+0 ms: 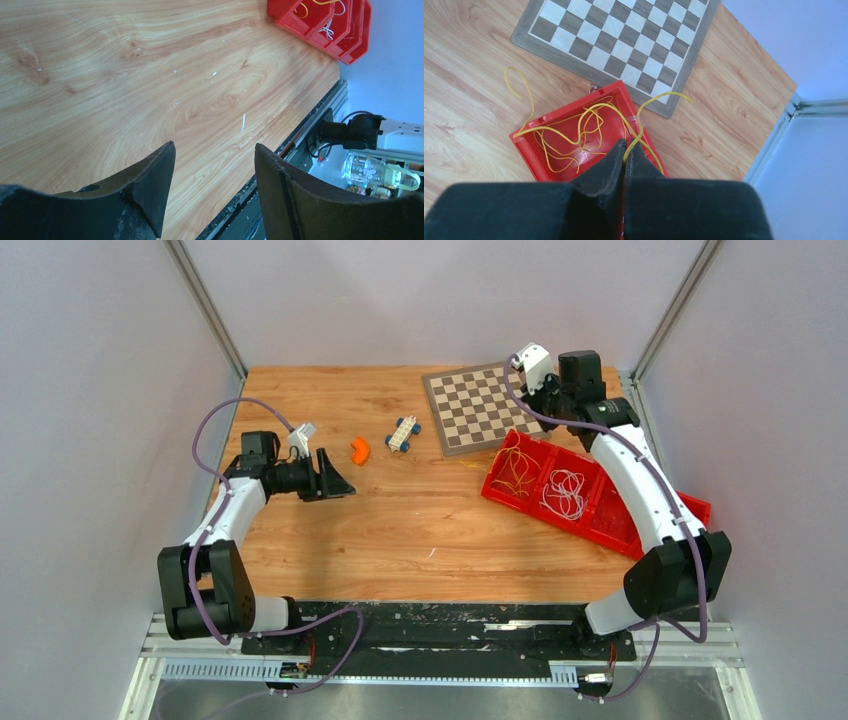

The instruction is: Untangle the cables

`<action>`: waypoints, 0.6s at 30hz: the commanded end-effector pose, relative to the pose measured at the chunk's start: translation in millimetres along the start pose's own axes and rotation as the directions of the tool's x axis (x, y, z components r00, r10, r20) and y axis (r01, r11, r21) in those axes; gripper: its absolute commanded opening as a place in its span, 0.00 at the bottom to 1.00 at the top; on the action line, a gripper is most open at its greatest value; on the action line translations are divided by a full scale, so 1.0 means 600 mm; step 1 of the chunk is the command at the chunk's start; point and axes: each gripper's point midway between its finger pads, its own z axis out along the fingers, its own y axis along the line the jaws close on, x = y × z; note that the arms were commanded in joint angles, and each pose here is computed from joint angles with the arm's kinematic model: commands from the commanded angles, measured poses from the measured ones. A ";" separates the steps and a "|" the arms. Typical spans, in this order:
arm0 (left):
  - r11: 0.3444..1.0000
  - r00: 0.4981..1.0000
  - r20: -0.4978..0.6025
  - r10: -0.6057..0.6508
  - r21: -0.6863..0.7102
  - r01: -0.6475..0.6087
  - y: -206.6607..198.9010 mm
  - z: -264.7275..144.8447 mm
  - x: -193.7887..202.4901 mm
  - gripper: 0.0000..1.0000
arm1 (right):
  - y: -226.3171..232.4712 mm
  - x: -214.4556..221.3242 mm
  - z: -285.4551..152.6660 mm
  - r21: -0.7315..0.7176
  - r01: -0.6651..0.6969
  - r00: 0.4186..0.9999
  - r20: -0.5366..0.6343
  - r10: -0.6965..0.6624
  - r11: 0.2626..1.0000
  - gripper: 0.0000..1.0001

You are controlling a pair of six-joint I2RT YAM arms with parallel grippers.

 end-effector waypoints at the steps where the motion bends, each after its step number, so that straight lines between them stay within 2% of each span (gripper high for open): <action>1: 0.999 0.999 0.019 0.038 0.007 -0.039 -0.005 -0.005 -0.027 0.67 | -0.038 -0.087 -0.064 0.062 0.014 0.989 0.146 -0.023 0.998 0.00; 5: 1.000 1.000 0.009 0.028 0.005 -0.028 0.000 -0.002 -0.021 0.67 | -0.046 -0.146 -0.132 0.060 -0.024 0.965 0.261 0.007 0.998 0.00; 8: 1.000 1.000 0.002 0.012 0.010 -0.012 0.004 0.003 -0.013 0.67 | -0.045 -0.168 -0.166 0.059 -0.042 0.952 0.306 0.022 0.997 0.00; 11: 1.000 1.000 0.002 0.006 0.012 -0.006 0.006 0.005 -0.014 0.67 | -0.051 -0.159 -0.172 0.084 -0.042 0.956 0.292 0.016 0.996 0.00; 18: 1.000 1.000 0.004 0.010 0.019 -0.010 0.003 0.005 -0.029 0.67 | -0.067 -0.093 -0.136 0.147 -0.031 0.985 0.171 0.005 0.989 0.00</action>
